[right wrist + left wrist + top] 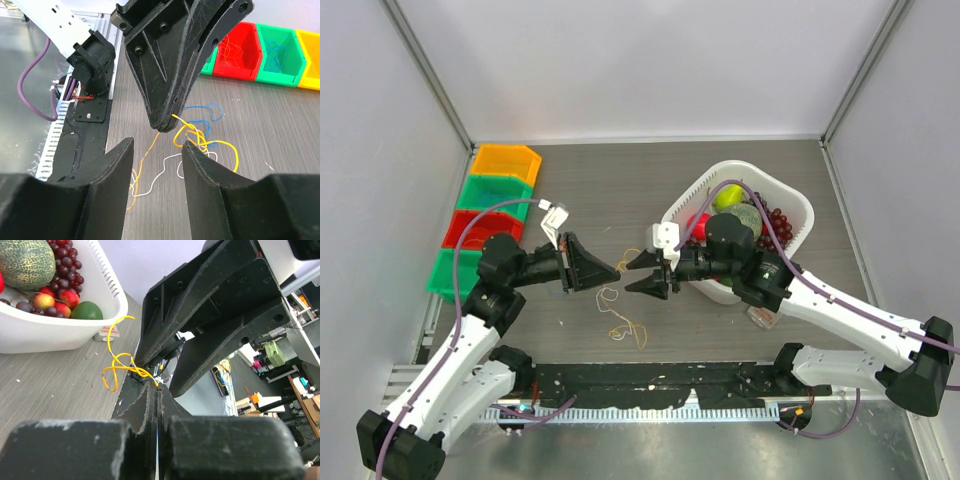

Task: Untangle the cables

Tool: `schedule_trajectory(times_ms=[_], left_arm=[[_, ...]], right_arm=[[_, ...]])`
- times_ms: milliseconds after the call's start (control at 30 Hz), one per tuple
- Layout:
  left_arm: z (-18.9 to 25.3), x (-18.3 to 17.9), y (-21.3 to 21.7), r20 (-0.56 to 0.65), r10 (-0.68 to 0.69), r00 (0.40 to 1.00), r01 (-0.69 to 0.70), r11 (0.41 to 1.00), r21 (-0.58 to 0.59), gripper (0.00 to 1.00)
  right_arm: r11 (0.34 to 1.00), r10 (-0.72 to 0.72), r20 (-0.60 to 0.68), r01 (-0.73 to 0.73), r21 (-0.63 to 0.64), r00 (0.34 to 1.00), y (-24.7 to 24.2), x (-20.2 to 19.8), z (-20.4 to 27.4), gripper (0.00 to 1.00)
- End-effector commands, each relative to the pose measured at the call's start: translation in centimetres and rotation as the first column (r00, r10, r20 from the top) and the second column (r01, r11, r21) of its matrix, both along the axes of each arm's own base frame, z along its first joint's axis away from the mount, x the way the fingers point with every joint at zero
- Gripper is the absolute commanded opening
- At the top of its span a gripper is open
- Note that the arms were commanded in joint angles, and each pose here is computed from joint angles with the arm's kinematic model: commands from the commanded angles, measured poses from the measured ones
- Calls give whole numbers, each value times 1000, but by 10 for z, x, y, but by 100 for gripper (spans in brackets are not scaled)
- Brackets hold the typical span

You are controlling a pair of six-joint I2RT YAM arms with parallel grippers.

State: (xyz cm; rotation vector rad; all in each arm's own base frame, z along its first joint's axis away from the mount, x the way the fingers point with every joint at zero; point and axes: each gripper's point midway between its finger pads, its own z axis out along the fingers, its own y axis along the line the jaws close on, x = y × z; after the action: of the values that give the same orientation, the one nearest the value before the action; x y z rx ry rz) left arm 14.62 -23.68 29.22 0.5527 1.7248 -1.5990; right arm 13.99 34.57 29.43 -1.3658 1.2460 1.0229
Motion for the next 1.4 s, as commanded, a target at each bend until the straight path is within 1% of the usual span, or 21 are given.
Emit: schedule_trajectory(times_ms=[0, 167, 467, 633, 833, 867, 1067, 1167, 1267, 1300, 1333, 1367], left_arm=[[16, -16, 0, 66, -76, 995, 79, 996, -41, 0], [16, -16, 0, 65, -83, 994, 86, 995, -40, 0], [22, -18, -1, 73, -94, 993, 99, 993, -62, 0], [25, -19, -2, 75, -106, 992, 111, 991, -71, 0], [26, -19, -1, 74, -108, 991, 113, 991, -74, 0], [27, -21, -1, 75, -113, 991, 118, 990, -75, 0], [27, -23, 0, 77, -116, 990, 122, 989, -79, 0], [29, -24, -1, 75, -121, 990, 127, 988, -88, 0], [30, -24, 0, 76, -119, 990, 125, 988, -93, 0], [31, -25, 0, 79, -122, 989, 129, 987, -95, 0], [33, -26, 0, 87, -122, 989, 131, 986, -101, 0], [34, -26, 0, 86, -120, 989, 129, 986, -104, 0]], right_arm=[[994, 37, 115, -49, 97, 993, 2, -3, 27, 48], [992, 46, 125, -60, 110, 991, 3, -6, 32, 48], [992, 74, 127, -86, 93, 989, 10, -11, 25, 42], [994, 42, 143, -55, 90, 989, 12, -6, 23, 40], [993, 17, 166, -36, 110, 986, 17, -5, 27, 34], [994, -4, 173, -16, 112, 985, 17, -2, 26, 31], [988, -76, 202, 47, 144, 977, 16, 2, 26, 23], [984, -119, 219, 85, 159, 969, 15, 3, 28, 15], [980, -127, 218, 89, 177, 968, 14, 1, 28, 9], [980, -130, 211, 93, 176, 969, 14, 1, 27, 4], [980, -128, 209, 92, 174, 970, 15, 1, 27, 1], [983, -116, 204, 83, 165, 972, 15, -1, 25, 1]])
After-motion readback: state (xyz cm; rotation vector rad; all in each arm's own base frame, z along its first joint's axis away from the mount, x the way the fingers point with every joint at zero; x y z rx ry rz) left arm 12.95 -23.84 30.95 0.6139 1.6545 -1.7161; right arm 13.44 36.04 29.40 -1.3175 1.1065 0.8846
